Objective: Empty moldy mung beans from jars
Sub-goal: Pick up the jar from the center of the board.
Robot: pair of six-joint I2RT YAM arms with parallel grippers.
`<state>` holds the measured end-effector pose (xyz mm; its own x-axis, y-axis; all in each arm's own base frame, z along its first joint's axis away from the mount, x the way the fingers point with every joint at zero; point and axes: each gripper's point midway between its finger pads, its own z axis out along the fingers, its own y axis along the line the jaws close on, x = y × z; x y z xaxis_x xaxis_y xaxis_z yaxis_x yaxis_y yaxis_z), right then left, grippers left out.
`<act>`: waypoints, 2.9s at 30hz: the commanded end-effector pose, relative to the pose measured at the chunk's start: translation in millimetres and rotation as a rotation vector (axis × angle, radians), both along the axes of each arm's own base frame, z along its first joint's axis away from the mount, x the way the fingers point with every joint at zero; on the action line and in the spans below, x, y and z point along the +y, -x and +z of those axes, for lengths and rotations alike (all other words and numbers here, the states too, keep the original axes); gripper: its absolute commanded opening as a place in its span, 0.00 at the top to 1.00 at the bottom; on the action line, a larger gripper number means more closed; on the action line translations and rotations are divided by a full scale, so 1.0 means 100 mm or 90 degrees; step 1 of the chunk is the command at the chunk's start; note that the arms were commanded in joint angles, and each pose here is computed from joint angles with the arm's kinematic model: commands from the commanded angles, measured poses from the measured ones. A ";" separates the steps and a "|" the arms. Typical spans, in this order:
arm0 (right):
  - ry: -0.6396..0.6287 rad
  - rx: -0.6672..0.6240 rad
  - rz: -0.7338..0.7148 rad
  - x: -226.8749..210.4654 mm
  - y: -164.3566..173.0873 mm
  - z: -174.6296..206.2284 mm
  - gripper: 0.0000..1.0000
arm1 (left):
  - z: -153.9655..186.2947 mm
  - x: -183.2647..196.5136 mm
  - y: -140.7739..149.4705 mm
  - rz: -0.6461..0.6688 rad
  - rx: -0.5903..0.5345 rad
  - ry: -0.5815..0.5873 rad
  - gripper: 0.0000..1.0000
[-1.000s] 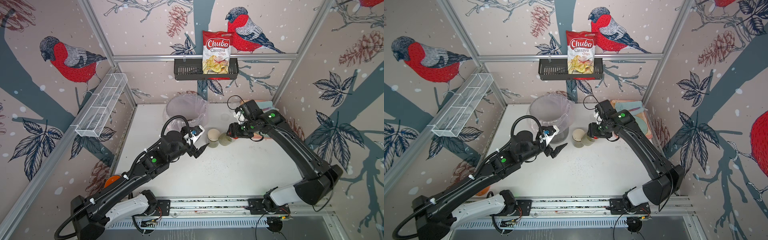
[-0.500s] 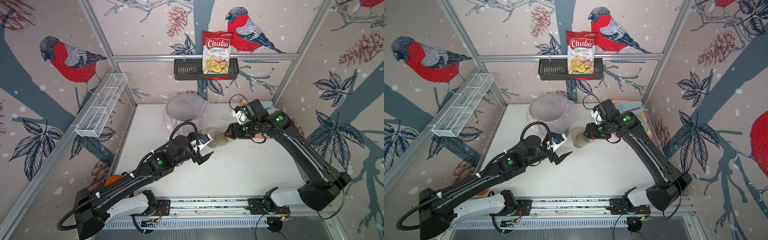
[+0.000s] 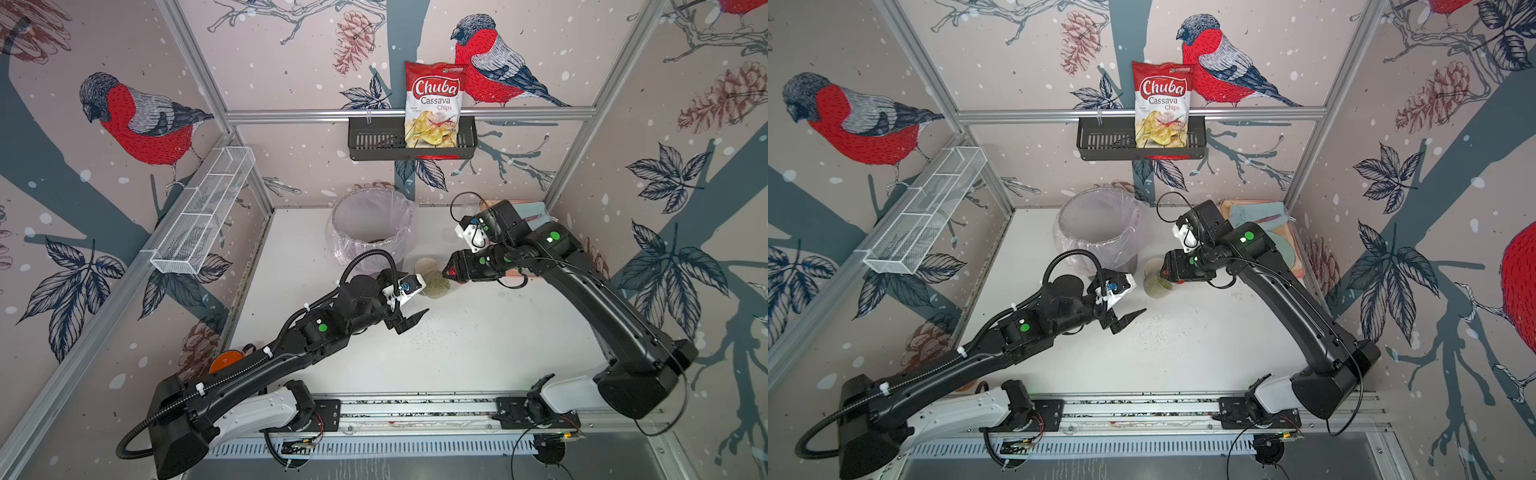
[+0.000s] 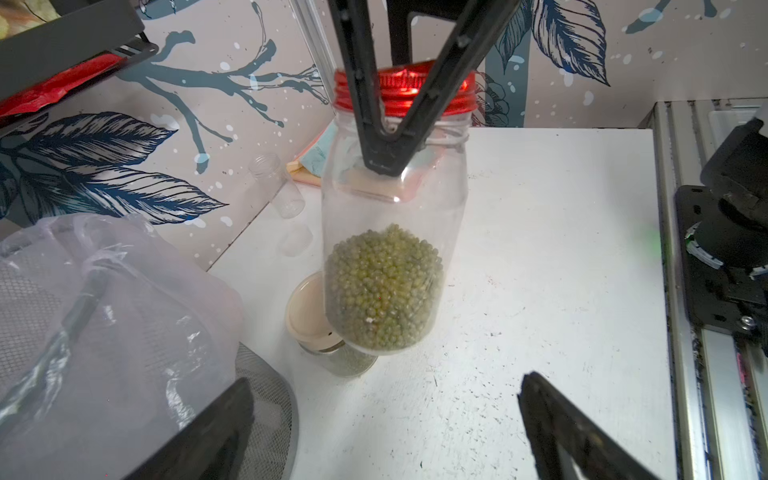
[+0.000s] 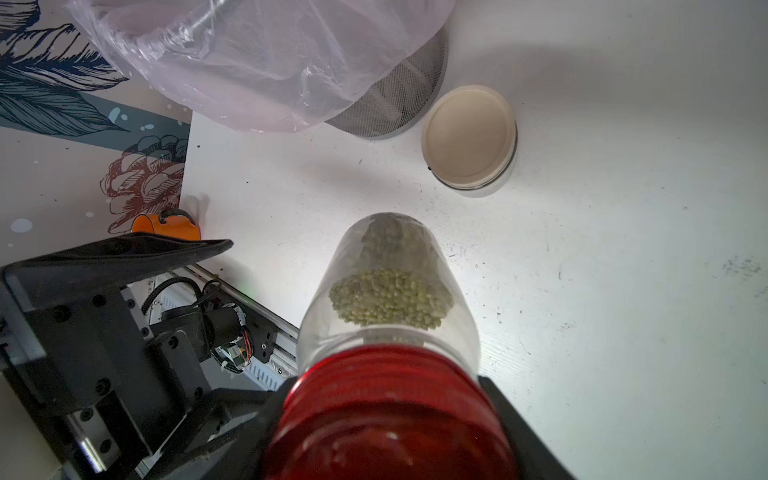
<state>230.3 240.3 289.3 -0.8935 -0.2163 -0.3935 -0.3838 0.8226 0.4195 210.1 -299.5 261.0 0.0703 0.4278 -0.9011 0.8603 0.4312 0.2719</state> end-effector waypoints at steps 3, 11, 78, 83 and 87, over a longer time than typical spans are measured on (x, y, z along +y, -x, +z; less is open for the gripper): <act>-0.024 -0.021 0.024 0.08 0.00 0.09 0.53 | 0.05 -0.07 0.02 -0.023 -0.013 0.015 0.03; -0.050 -0.016 0.056 0.21 0.09 0.16 0.53 | -0.01 -0.08 0.01 -0.020 -0.012 0.011 0.03; -0.111 0.005 0.147 0.54 0.43 0.20 0.52 | 0.11 -0.01 -0.04 0.007 -0.033 0.020 0.37; -0.120 0.004 0.143 0.54 0.41 0.23 0.44 | 0.11 -0.02 -0.03 0.002 -0.033 0.018 0.40; -0.140 0.006 0.144 0.60 0.42 0.26 0.34 | 0.10 -0.02 -0.03 0.001 -0.031 0.018 0.41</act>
<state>183.6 299.7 310.9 -0.8320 -0.3518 -0.4289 -0.5523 0.5987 0.5801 211.5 -297.5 252.7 0.0798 0.4589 -0.8849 0.8532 0.4275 0.2987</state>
